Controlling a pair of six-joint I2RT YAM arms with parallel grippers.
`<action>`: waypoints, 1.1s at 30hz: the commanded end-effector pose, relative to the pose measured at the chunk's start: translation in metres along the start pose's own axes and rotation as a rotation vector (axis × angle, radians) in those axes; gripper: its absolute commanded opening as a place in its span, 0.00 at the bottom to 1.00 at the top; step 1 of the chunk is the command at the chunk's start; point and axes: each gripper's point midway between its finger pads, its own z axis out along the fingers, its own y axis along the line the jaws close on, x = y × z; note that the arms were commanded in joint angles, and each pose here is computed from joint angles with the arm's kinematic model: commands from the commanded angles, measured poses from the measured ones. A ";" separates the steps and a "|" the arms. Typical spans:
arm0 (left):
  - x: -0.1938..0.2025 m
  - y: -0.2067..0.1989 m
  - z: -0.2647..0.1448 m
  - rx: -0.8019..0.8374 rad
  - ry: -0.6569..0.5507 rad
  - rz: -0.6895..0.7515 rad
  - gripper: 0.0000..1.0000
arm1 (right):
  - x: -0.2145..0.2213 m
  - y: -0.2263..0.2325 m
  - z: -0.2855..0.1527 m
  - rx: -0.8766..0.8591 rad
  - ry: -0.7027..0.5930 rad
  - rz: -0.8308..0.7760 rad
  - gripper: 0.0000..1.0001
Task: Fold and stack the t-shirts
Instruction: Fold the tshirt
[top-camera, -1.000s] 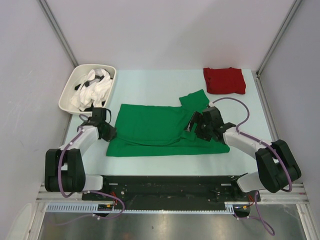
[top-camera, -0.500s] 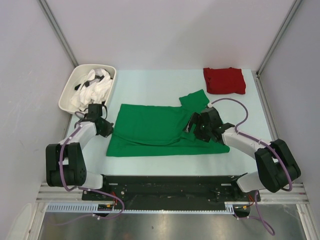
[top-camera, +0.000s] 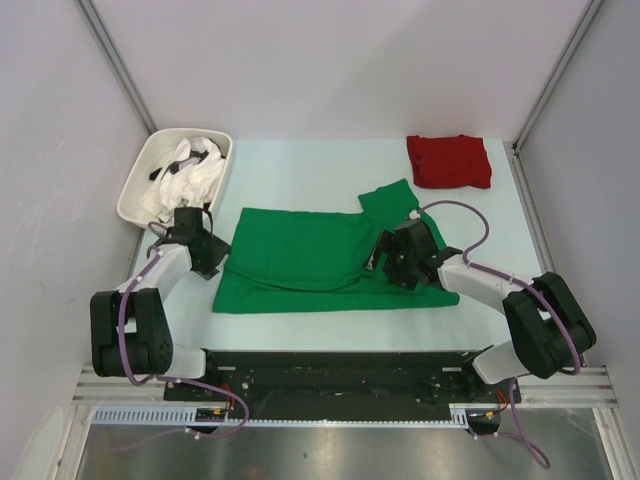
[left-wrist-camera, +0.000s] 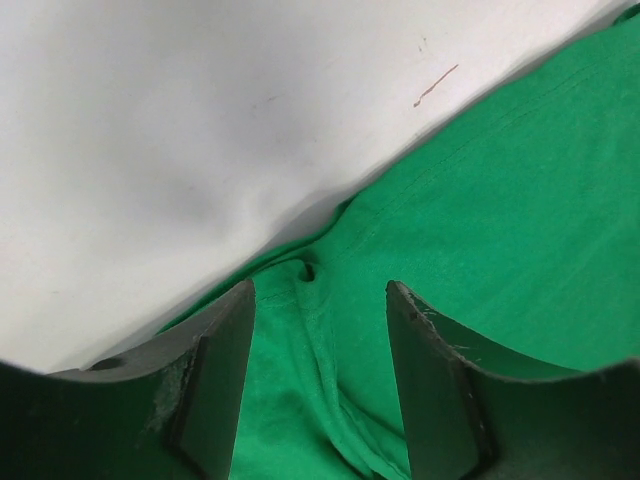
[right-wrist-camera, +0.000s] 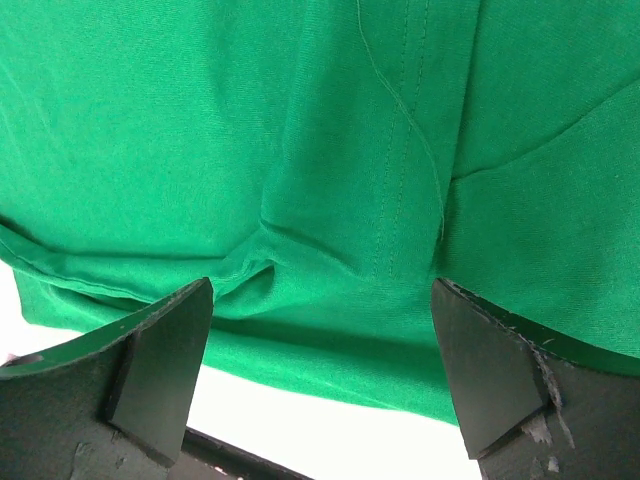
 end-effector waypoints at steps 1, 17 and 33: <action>-0.014 -0.016 -0.013 0.056 -0.033 -0.005 0.60 | -0.007 0.010 0.001 -0.005 -0.015 0.006 0.95; -0.011 -0.012 -0.010 0.063 -0.019 -0.004 0.59 | -0.011 -0.008 0.002 0.060 -0.077 0.015 0.54; -0.012 -0.010 -0.008 0.062 -0.015 -0.004 0.59 | -0.008 -0.019 0.011 0.073 -0.068 0.023 0.00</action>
